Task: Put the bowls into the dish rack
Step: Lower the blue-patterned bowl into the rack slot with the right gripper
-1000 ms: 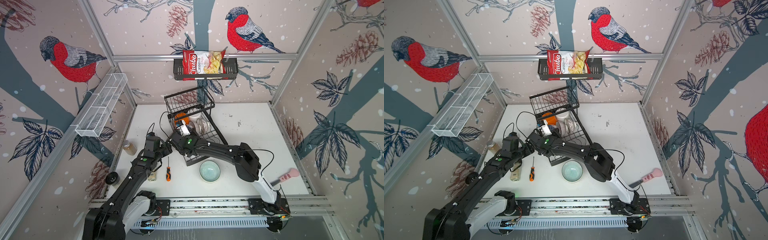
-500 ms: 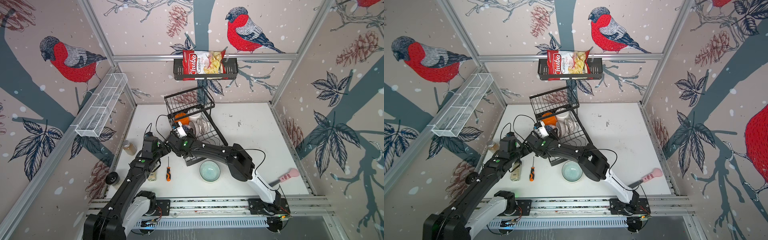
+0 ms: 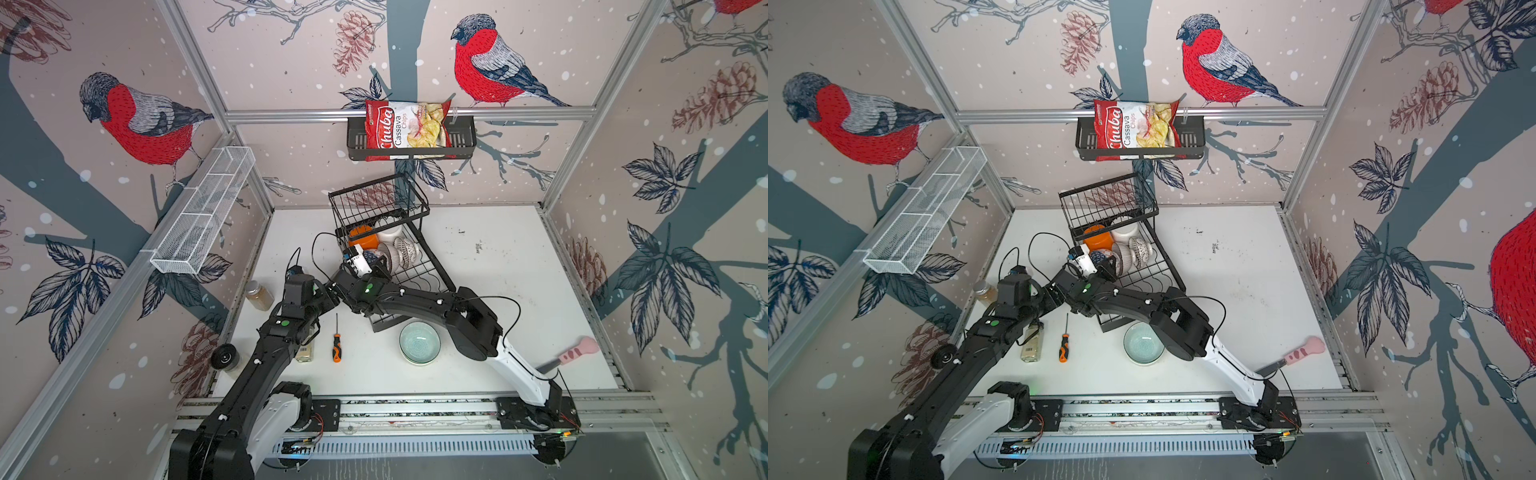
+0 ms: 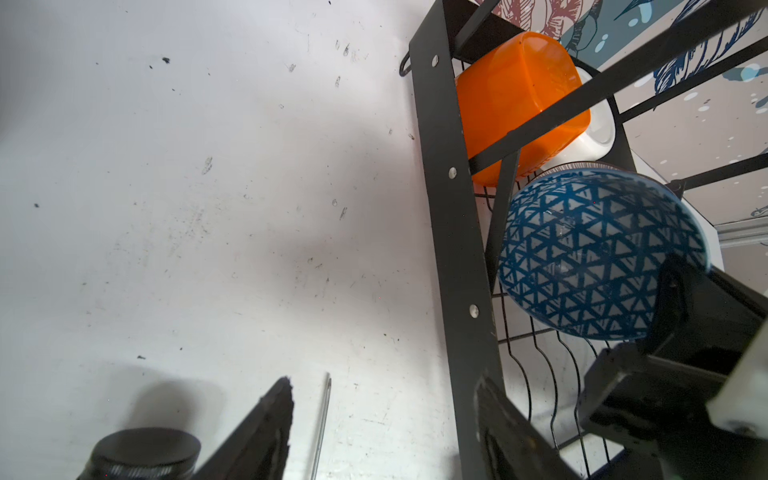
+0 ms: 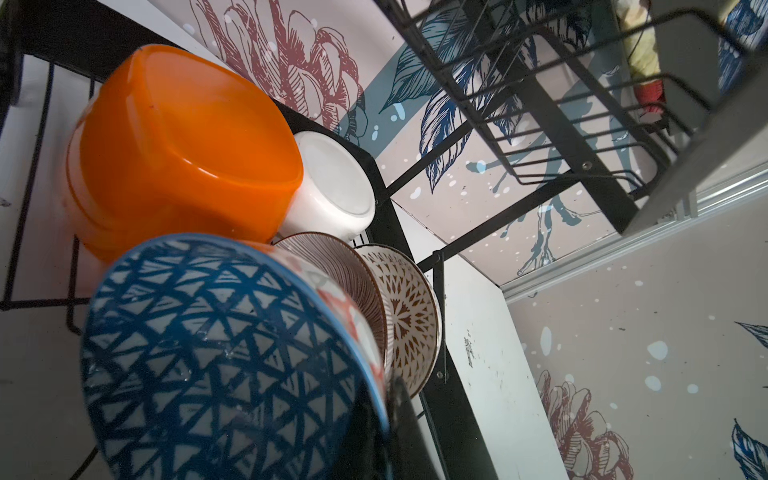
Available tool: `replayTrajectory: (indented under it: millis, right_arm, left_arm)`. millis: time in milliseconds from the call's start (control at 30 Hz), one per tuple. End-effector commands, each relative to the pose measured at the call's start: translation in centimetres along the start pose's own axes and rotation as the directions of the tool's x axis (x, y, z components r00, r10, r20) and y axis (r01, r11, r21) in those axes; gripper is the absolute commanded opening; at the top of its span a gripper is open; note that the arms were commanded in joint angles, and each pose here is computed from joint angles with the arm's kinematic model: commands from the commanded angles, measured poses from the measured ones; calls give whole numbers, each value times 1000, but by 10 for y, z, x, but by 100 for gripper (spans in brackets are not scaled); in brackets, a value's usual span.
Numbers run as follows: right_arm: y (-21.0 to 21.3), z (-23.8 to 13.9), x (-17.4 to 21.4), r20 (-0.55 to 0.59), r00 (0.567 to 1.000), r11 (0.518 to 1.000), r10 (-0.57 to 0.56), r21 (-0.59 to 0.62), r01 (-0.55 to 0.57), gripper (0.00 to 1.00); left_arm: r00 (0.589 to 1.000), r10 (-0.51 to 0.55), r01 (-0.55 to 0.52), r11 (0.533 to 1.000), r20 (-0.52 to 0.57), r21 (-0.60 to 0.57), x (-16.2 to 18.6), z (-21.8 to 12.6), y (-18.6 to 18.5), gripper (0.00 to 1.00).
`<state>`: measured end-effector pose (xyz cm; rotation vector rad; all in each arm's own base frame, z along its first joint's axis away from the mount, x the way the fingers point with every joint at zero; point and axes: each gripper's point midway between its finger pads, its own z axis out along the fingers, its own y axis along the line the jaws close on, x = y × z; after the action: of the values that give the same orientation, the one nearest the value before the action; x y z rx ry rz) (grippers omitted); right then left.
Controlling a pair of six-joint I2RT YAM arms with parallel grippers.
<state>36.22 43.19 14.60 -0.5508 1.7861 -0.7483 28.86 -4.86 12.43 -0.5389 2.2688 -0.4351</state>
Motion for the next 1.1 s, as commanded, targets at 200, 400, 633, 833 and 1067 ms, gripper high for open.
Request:
replayTrajectory:
  millis: [200,400,633,833,1067]
  right_arm:
    - [-3,5,-8,24,999,996,40,76,-41,0]
    - [2,6,-9,27,999,996,34,81,-36,0]
    - [8,9,-6,28,1000,994,7,105,-10,0]
    - [11,12,-4,25,1000,994,3,106,-6,0]
    - [23,9,-2,22,1000,999,23,37,-23,0]
  left_arm:
    - [1000,-4,4,1000,15,25,-4,-1,-4,69]
    - [1000,-4,3,1000,20,26,-5,-2,-4,69]
    - [1000,-3,2,1000,15,28,-4,0,-4,69]
    - [1000,-3,2,1000,17,31,-5,-1,-4,69]
    - [1000,-2,1,999,19,37,-6,-2,-5,68]
